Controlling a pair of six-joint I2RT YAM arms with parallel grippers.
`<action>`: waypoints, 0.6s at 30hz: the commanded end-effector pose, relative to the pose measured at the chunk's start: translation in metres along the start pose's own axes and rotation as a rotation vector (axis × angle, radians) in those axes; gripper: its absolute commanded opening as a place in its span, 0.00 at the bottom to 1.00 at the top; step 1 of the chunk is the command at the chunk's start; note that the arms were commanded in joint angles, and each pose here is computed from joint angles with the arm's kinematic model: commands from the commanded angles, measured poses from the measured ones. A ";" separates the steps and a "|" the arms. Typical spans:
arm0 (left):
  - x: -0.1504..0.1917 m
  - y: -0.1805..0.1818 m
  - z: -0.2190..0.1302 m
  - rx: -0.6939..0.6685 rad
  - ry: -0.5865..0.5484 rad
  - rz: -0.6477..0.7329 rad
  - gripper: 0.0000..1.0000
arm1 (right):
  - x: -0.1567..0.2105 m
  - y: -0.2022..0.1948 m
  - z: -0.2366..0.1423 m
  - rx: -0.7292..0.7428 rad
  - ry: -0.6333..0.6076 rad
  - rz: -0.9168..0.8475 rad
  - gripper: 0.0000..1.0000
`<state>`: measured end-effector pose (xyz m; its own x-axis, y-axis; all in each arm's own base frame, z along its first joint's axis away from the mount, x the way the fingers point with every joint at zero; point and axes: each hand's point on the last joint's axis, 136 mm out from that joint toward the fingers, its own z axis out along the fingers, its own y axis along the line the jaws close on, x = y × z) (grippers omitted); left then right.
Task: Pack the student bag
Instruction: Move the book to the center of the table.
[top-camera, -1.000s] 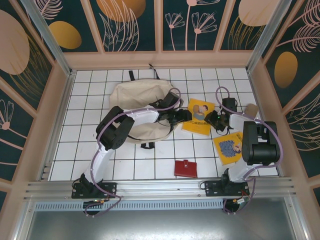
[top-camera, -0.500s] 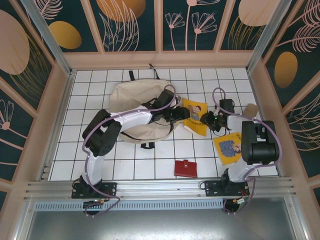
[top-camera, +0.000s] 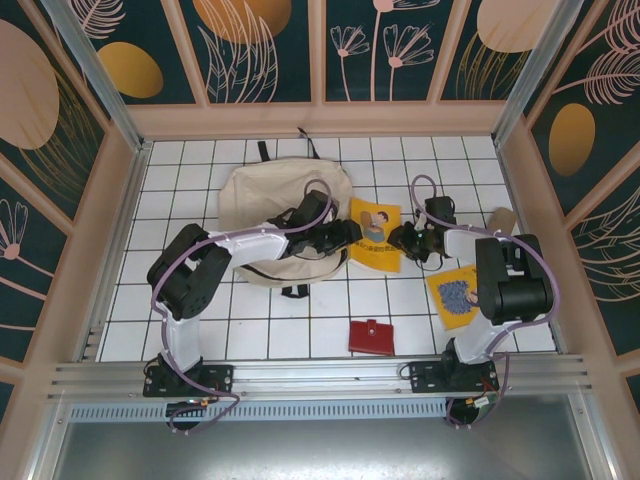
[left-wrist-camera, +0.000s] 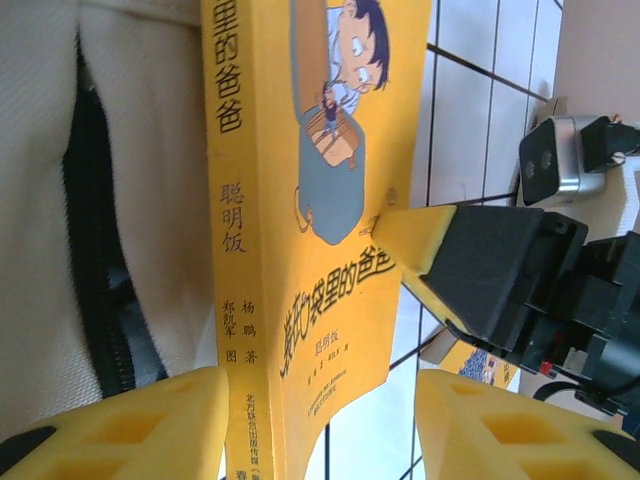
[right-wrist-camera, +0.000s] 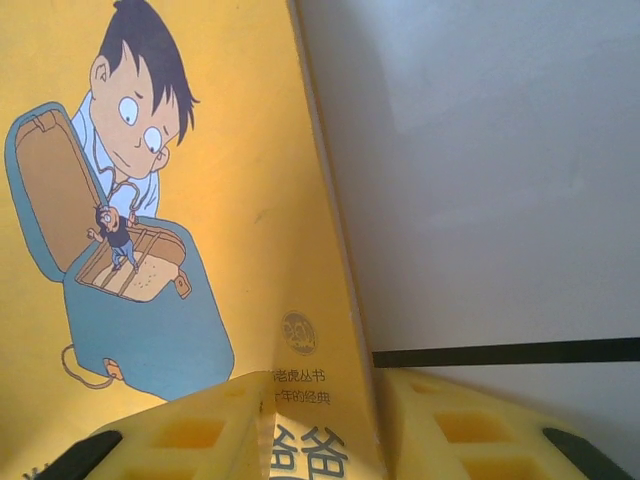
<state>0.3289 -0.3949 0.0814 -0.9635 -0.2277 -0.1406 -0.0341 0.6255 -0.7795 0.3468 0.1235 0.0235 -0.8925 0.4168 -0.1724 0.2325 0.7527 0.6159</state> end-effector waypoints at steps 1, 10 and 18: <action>0.004 -0.047 -0.009 0.205 0.012 -0.057 0.52 | 0.038 0.032 0.014 -0.130 0.165 -0.003 0.34; -0.022 -0.002 -0.016 -0.100 -0.142 0.074 0.59 | 0.041 0.029 0.018 -0.096 0.169 -0.014 0.34; -0.025 0.019 0.005 -0.179 -0.076 0.121 0.61 | 0.042 0.020 0.022 -0.063 0.171 -0.016 0.33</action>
<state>0.3518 -0.3805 0.0808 -0.9325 -0.2422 -0.2678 0.0031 0.7363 -0.6767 0.3451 0.1453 0.0236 -0.9136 0.3776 -0.1507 0.2001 0.7402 0.6419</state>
